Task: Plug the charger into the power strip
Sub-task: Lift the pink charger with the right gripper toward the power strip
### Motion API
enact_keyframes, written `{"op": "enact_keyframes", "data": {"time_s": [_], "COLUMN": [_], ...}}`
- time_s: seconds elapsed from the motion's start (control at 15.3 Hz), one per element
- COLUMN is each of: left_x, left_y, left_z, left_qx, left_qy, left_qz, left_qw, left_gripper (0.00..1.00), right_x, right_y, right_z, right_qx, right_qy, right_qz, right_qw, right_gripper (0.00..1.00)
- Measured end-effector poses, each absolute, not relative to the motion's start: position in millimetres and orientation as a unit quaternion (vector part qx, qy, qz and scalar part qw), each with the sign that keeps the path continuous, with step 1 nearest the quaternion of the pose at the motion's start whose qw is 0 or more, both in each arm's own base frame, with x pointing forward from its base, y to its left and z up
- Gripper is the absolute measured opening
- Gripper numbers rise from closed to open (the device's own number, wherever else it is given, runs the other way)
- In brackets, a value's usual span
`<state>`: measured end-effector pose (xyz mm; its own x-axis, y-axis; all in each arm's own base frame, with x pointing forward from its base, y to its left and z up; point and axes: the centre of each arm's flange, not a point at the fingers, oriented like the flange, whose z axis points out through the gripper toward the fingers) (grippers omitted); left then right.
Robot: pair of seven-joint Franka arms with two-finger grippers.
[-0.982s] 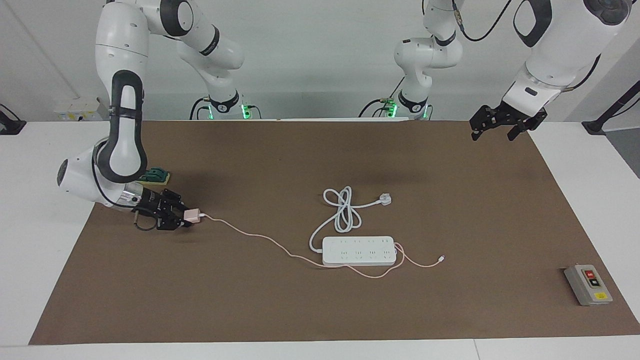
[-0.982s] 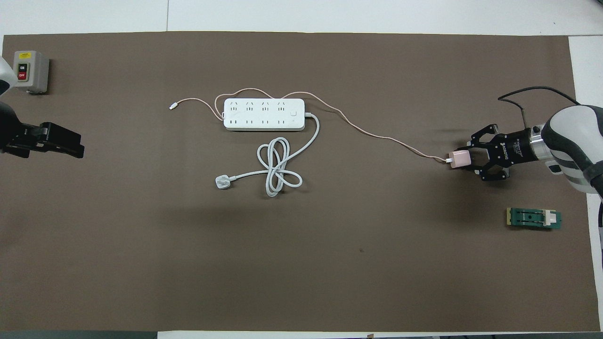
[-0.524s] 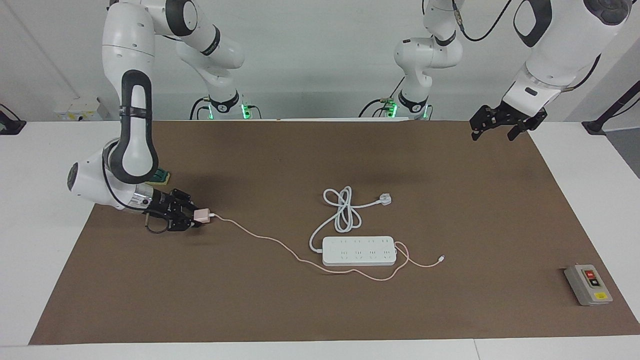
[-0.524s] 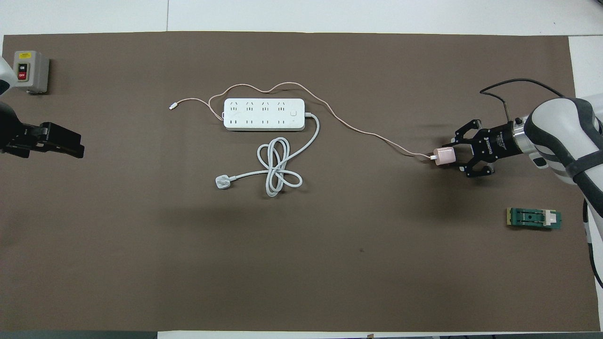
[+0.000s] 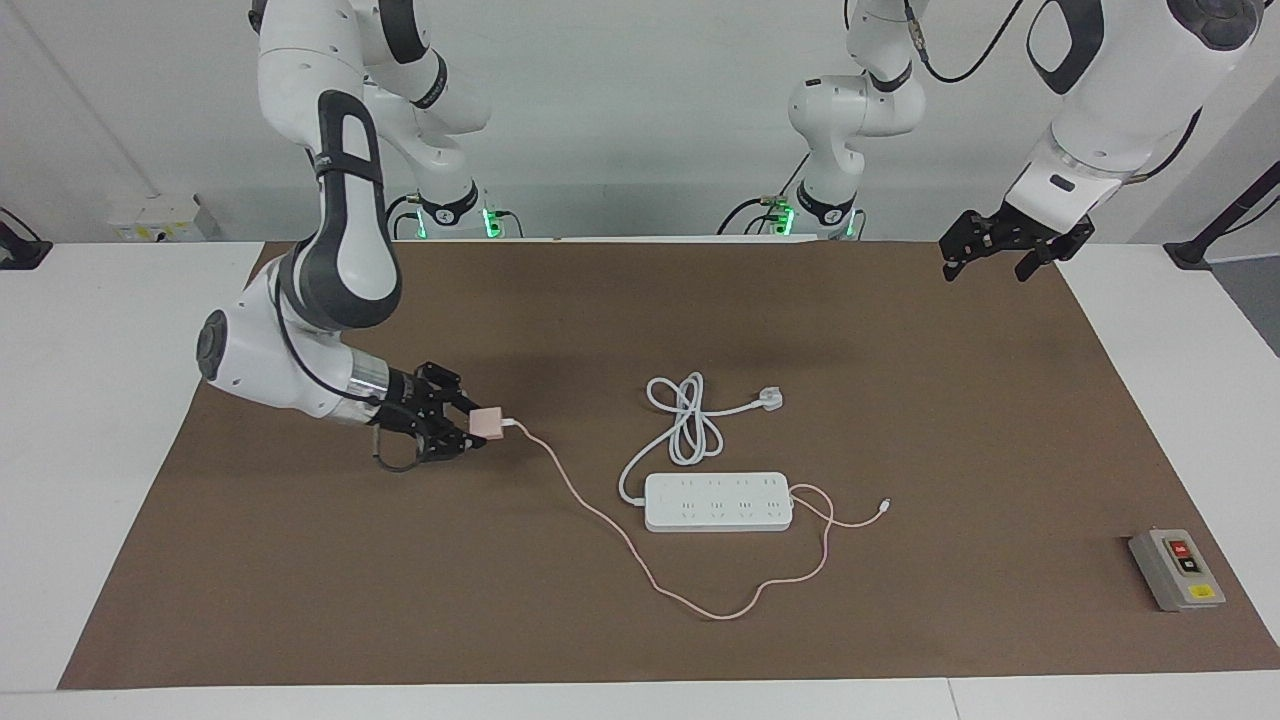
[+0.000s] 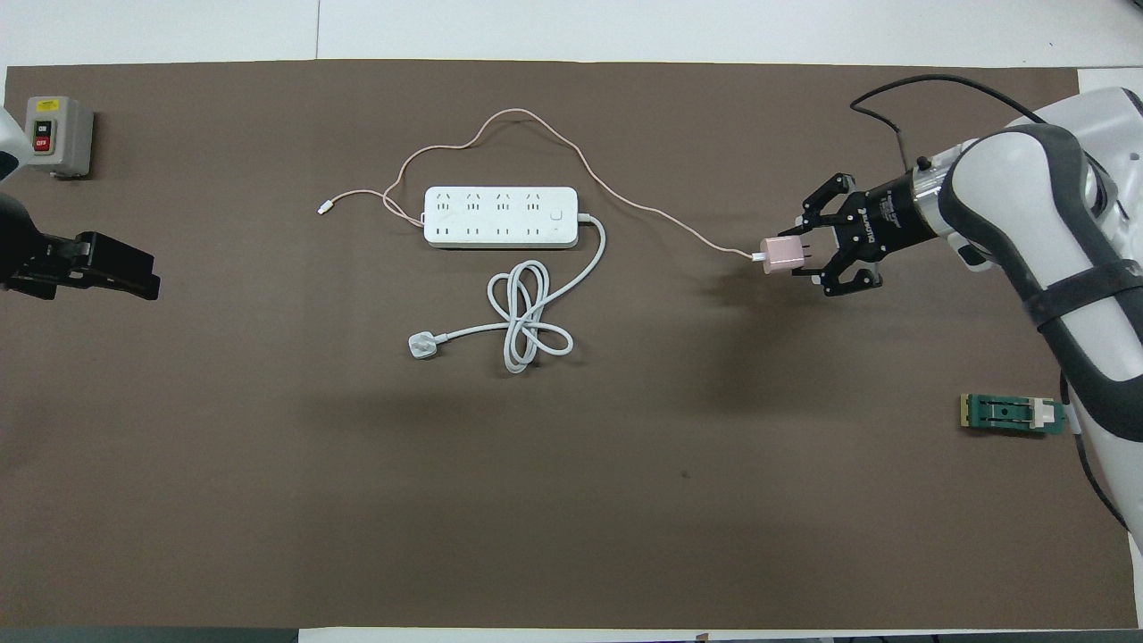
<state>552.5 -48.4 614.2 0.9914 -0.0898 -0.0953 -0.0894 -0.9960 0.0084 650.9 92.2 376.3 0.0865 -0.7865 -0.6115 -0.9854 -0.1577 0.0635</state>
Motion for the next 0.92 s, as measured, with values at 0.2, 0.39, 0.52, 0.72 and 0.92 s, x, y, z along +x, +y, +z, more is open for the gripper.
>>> {"op": "enact_keyframes", "data": {"time_s": [0.2,0.39,0.52,0.72,0.92], "left_x": [552.5,552.5,552.5,552.0,551.7], "left_y": [-48.4,-48.4,-48.7,-53.9,-56.8], "left_z": [614.2,614.2,614.2,614.2,614.1], "left_qx": [0.998,0.998,0.998,0.998,0.997], "left_qy": [-0.045,-0.045,-0.045,-0.050,-0.053], "left_qz": [-0.048,-0.048,-0.048,-0.048,-0.048], "left_qw": [0.002,0.002,0.002,0.002,0.002], "left_gripper": [1.00,1.00,1.00,1.00,1.00], "right_x": [651.7,647.1,640.1,627.2,615.8], "right_y": [155.4,213.2,253.2,303.0,338.8], "right_z": [408.3,437.5,450.3,459.4,462.1], "right_qx": [-0.707,-0.700,-0.694,-0.695,-0.704], "right_qy": [0.622,0.630,0.638,0.637,0.627], "right_qz": [0.274,0.273,0.268,0.257,0.246], "right_qw": [0.196,0.196,0.199,0.210,0.224], "right_gripper": [0.50,0.50,0.50,0.50,0.50]}}
